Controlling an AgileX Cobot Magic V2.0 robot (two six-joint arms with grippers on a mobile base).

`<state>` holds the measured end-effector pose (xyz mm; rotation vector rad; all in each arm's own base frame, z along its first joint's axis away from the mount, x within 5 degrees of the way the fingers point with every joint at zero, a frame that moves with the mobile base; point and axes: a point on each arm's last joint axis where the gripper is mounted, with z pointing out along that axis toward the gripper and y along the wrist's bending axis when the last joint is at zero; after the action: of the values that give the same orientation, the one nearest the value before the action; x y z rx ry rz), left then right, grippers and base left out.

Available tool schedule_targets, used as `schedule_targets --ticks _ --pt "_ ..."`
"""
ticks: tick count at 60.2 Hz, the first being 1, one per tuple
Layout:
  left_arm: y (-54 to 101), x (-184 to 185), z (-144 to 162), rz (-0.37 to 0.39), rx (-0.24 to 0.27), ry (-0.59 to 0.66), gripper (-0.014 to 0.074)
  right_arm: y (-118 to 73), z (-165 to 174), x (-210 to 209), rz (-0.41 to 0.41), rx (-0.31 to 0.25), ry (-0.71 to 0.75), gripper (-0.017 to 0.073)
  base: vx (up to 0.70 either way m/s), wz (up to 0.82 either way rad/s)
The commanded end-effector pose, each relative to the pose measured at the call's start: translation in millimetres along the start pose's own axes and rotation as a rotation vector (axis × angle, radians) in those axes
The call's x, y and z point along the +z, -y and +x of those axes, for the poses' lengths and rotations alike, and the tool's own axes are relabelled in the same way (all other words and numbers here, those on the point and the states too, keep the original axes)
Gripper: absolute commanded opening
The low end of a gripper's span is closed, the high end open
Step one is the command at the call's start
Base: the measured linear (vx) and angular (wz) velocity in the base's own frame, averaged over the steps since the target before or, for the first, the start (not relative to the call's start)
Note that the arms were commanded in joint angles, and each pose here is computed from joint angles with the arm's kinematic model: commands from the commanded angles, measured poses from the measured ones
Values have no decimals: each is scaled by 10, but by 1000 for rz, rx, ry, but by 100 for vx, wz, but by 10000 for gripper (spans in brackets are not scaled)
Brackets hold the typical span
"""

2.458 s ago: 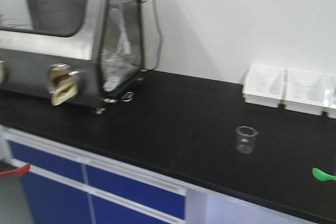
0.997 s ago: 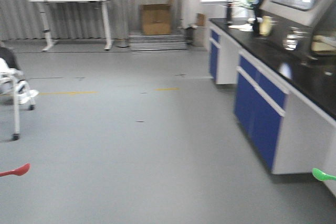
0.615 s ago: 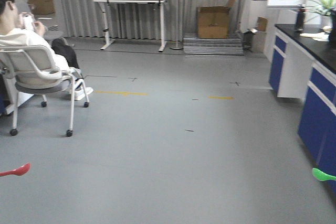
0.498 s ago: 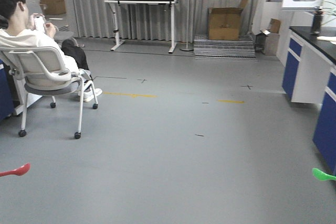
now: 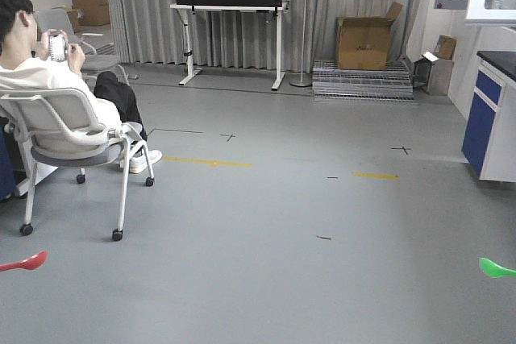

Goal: Sort red and green spoons into left cabinet
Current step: 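Drive the base away from the bench holding both spoons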

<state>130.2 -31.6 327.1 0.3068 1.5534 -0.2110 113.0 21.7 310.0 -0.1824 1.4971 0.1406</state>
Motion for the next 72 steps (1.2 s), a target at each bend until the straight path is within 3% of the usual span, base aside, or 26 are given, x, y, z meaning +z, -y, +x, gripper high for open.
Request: schedule_targets --ticks 1,72 --pt "12 -10 -123 16 -83 58 0 -36 -173 0 -42 0 93 -6 51 2" --pt "10 -10 -122 14 -83 57 0 -36 -174 0 -43 0 93 -6 59 -6"
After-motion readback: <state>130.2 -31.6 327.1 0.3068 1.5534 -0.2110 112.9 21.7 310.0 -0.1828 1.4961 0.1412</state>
